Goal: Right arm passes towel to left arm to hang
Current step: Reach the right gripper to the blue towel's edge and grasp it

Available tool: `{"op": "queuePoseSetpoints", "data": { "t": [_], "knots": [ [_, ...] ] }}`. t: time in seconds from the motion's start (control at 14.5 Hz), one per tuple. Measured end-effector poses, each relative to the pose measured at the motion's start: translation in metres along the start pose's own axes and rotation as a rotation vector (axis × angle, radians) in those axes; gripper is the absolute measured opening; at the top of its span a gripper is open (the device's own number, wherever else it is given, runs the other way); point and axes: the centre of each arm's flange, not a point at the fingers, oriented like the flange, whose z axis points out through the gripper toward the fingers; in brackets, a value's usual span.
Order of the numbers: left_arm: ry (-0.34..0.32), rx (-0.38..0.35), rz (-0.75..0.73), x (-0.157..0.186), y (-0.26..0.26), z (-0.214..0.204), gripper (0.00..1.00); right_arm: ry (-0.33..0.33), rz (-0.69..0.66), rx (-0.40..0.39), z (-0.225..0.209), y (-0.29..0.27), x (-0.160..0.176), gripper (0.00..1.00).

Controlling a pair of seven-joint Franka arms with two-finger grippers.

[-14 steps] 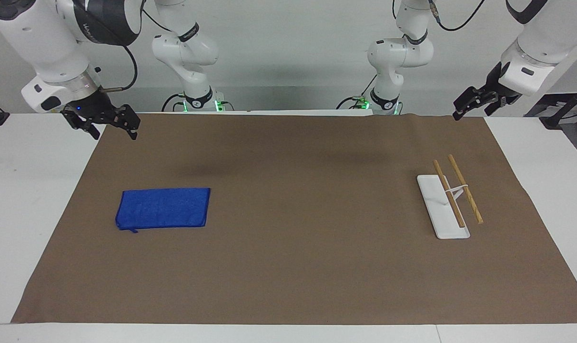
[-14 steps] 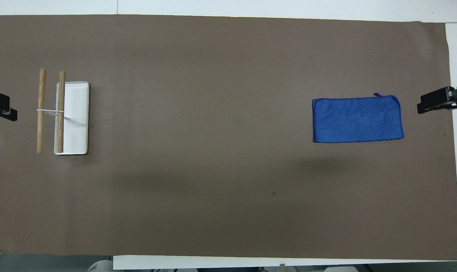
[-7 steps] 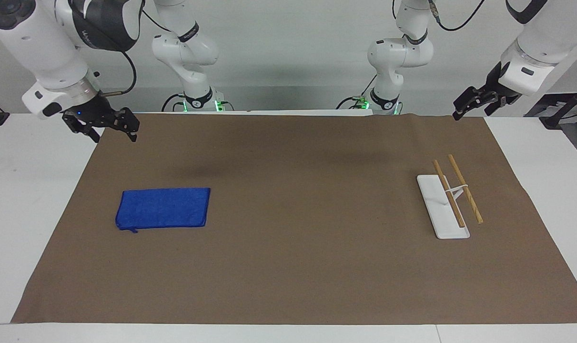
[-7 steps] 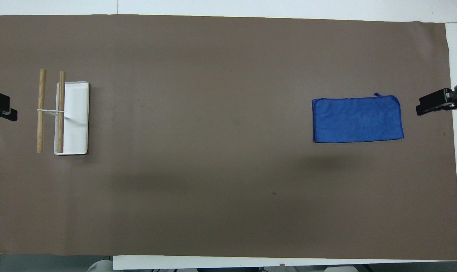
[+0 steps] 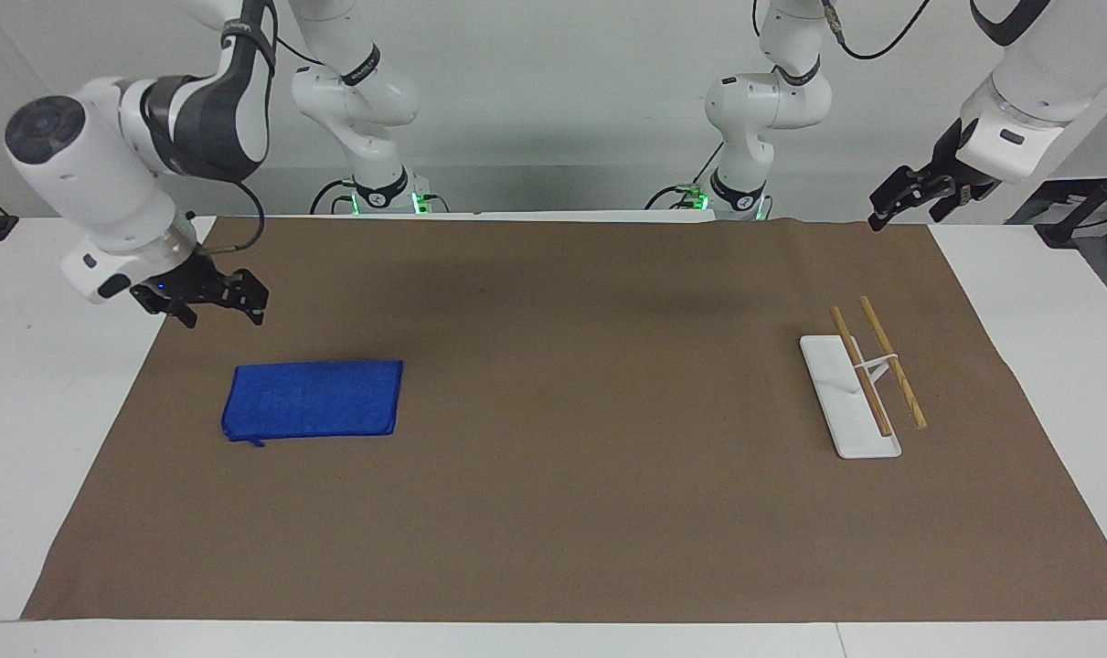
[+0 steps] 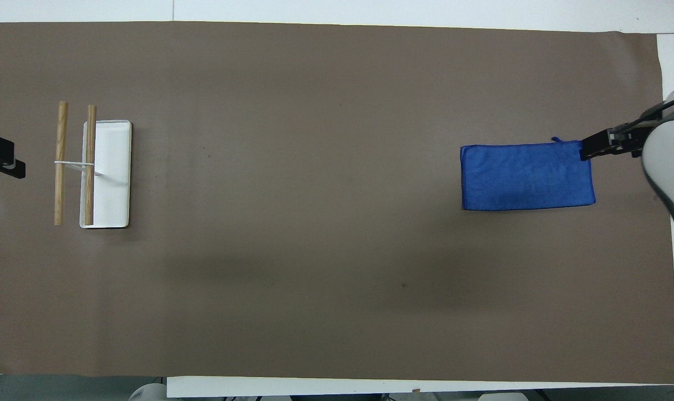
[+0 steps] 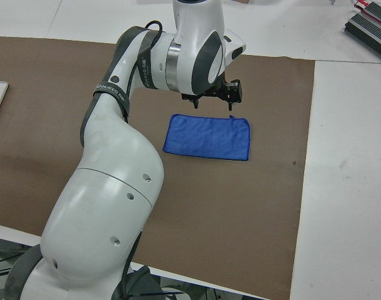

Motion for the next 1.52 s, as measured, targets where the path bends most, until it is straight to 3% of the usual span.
{"op": "queuePoseSetpoints", "data": {
  "t": [0.21,0.42,1.31,1.45,1.52],
  "knots": [
    [0.000,0.000,0.000,0.000,0.000,0.000,1.00,0.062,-0.047,-0.011,0.090,-0.001,-0.003,1.00],
    [0.000,0.000,0.000,0.000,0.000,0.000,1.00,0.065,-0.072,-0.011,0.139,-0.004,-0.013,0.99],
    [0.000,0.000,0.000,0.000,0.000,0.000,1.00,0.083,-0.098,-0.016,0.167,0.005,-0.013,0.94],
    [0.000,0.000,0.000,0.000,0.000,0.000,1.00,0.081,-0.099,-0.015,0.171,0.005,-0.014,0.92],
    [0.000,0.000,0.000,0.000,0.000,0.000,1.00,0.081,-0.099,-0.015,0.171,0.005,-0.015,0.85]
  ]
}}
